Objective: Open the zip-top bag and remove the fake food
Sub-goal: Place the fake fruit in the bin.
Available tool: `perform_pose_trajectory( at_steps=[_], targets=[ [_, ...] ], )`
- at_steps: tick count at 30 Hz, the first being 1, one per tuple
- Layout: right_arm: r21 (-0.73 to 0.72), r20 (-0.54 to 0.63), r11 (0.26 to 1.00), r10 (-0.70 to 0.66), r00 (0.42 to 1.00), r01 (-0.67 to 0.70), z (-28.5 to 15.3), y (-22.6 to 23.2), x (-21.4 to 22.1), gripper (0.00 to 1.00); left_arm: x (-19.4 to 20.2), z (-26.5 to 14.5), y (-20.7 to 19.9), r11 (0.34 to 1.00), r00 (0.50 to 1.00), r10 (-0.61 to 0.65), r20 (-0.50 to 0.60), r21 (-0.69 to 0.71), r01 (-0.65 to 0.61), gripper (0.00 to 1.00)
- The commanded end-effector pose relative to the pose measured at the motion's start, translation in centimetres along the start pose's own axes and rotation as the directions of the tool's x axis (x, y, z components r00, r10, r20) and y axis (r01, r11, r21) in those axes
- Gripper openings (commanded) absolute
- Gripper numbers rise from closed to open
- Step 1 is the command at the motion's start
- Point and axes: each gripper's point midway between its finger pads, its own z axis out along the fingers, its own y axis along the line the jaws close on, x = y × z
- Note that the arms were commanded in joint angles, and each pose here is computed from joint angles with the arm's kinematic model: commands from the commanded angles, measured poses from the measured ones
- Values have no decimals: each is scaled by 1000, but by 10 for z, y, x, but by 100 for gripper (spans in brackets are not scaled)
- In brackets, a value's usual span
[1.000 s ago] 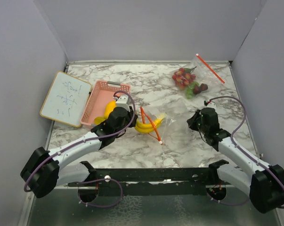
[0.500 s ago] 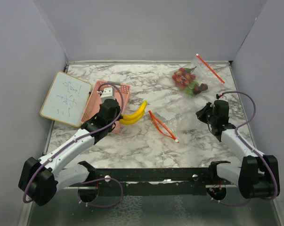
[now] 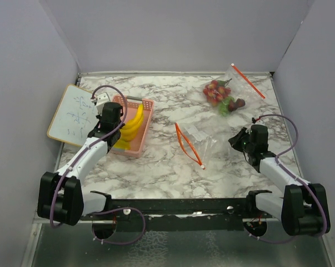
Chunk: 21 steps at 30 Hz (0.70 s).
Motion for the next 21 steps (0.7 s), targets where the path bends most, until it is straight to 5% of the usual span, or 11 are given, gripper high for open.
perform_pose_trajectory(
  at_steps=[1,4,6,11,14,21],
  targets=[
    [-39,33,999,-14,999,15,0,8,-9,2,-22,12,8,999,998,-44,43,-15,45,0],
    [-42,47,999,-17,999,19,-1,9,-14,2,-18,15,10,999,999,-44,25,-26,44,8],
    [-42,56,999,-19,998,21,-3,11,-17,2,-15,16,11,998,999,-51,16,-26,52,26],
    [-17,96,999,-32,995,34,-13,14,-36,34,-13,9,7,997,997,-81,12,14,81,66],
    [-29,144,998,-45,989,49,-23,23,-54,44,-20,0,5,993,994,-108,26,40,107,70],
    [-81,156,995,-49,987,62,-31,48,-81,44,-37,-37,-36,970,988,-144,49,205,131,70]
  ],
)
